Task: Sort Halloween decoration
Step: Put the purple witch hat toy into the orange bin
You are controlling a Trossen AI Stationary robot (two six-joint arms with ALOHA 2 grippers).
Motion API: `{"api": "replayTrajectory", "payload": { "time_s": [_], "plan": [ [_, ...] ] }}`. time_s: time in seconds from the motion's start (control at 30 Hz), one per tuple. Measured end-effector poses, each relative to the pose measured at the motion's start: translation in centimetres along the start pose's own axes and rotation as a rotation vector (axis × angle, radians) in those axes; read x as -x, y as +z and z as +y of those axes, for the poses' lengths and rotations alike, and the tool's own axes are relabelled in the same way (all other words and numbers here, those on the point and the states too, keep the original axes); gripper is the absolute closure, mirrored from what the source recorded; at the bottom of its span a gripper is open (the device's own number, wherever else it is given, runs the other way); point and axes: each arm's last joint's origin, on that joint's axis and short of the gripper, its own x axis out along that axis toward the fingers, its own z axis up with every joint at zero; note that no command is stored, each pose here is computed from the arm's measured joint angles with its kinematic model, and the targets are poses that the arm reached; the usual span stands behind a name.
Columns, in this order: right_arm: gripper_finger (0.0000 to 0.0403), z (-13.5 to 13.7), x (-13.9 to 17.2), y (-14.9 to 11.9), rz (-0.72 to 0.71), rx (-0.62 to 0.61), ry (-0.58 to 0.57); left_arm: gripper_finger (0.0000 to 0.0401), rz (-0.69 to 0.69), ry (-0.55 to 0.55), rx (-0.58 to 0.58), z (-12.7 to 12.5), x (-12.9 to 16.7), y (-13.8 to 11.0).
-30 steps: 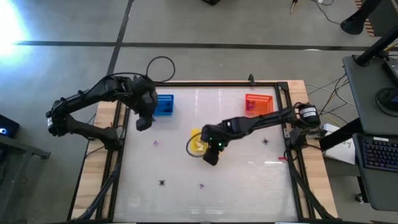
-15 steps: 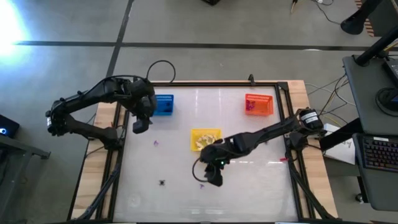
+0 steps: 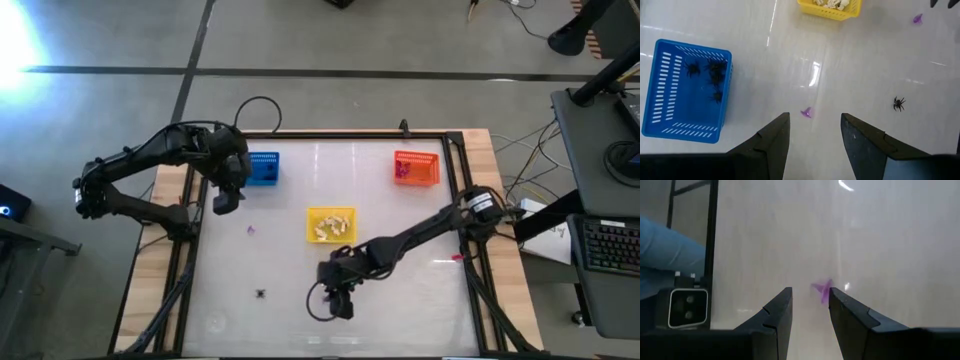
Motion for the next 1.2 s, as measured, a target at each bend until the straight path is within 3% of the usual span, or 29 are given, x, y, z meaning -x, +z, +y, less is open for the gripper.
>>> {"api": "replayTrajectory", "payload": {
  "time_s": [0.43,0.93,1.03,1.2],
  "plan": [
    [0.0284,-0.2,-2.5,-0.9,-0.007,0.000,-0.041,0.0241,0.000,0.000,0.000,0.0,0.0,0.0],
    [0.0286,-0.8,-4.0,-1.7,0.019,-0.103,-0.082,0.0241,-0.014,0.002,-0.005,0.0,0.0,0.1],
    [0.0304,-0.7,-4.0,-1.7,0.020,-0.114,-0.083,0.0241,-0.015,0.002,-0.006,0.0,0.0,0.1],
    [0.0370,-0.8,-4.0,-1.7,0.027,-0.159,-0.089,0.0241,-0.015,0.002,-0.005,0.0,0.0,0.1]
  ]
}}
